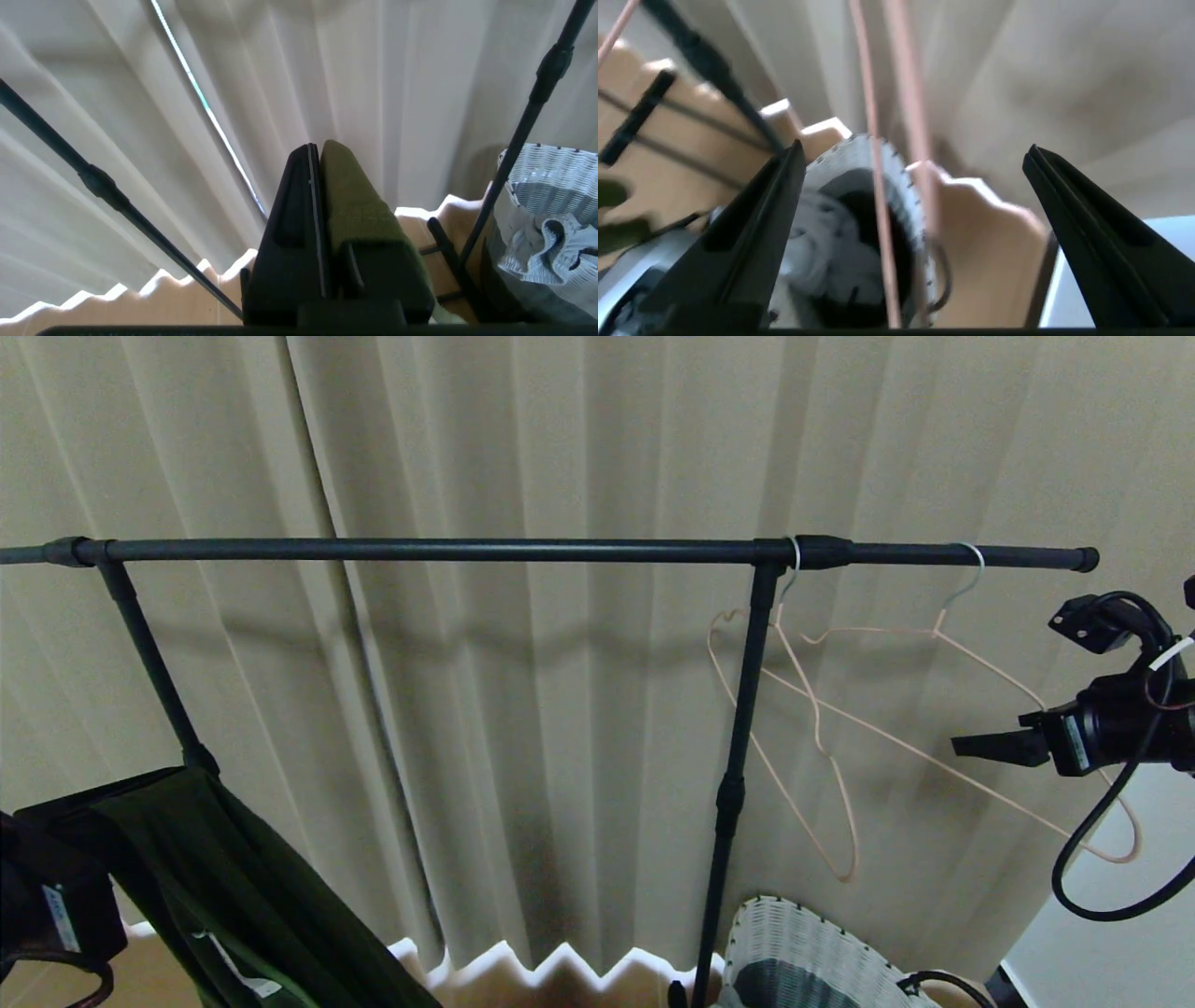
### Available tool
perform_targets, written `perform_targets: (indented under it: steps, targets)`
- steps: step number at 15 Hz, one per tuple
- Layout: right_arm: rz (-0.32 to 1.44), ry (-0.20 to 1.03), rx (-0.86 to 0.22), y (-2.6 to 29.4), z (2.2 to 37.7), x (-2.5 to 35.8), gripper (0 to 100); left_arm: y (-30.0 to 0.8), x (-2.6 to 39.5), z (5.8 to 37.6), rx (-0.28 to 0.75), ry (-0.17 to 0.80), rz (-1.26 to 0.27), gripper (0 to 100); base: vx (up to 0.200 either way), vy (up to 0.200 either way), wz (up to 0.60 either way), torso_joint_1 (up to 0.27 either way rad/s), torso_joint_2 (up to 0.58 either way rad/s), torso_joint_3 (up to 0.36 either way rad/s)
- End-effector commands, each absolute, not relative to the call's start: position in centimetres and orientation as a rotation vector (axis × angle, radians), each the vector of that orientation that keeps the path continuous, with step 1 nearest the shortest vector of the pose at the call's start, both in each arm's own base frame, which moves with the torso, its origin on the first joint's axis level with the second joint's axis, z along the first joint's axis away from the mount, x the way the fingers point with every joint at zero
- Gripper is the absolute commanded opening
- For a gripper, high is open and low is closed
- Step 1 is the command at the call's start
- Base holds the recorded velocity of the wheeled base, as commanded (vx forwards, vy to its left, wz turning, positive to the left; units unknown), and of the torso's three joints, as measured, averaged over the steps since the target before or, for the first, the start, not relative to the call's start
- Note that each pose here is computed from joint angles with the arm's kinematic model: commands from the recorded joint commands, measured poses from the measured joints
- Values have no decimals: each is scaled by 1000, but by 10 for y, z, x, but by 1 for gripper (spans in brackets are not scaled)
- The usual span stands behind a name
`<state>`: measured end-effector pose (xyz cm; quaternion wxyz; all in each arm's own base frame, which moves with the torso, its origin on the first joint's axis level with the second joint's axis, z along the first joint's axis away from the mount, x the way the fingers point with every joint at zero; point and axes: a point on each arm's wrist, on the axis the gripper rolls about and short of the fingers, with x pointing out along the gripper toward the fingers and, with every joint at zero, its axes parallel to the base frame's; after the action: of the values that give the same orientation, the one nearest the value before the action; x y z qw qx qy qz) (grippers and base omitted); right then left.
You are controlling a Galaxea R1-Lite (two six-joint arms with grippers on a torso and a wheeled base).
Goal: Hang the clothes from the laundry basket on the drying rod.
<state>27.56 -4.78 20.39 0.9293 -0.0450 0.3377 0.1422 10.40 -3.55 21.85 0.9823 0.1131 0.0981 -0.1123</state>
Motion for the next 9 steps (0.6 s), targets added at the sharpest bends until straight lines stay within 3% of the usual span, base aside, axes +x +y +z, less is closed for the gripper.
perform_targets:
  steps: [1, 9]
  targets:
    - [322, 693, -97, -38, 207, 270, 100, -36, 104, 218, 229, 199, -226, 0, 0, 0, 0, 0, 0, 0]
    - [334, 698, -94, -28, 208, 270, 100, -36, 104, 218, 229, 197, -226, 0, 0, 0, 0, 0, 0, 0]
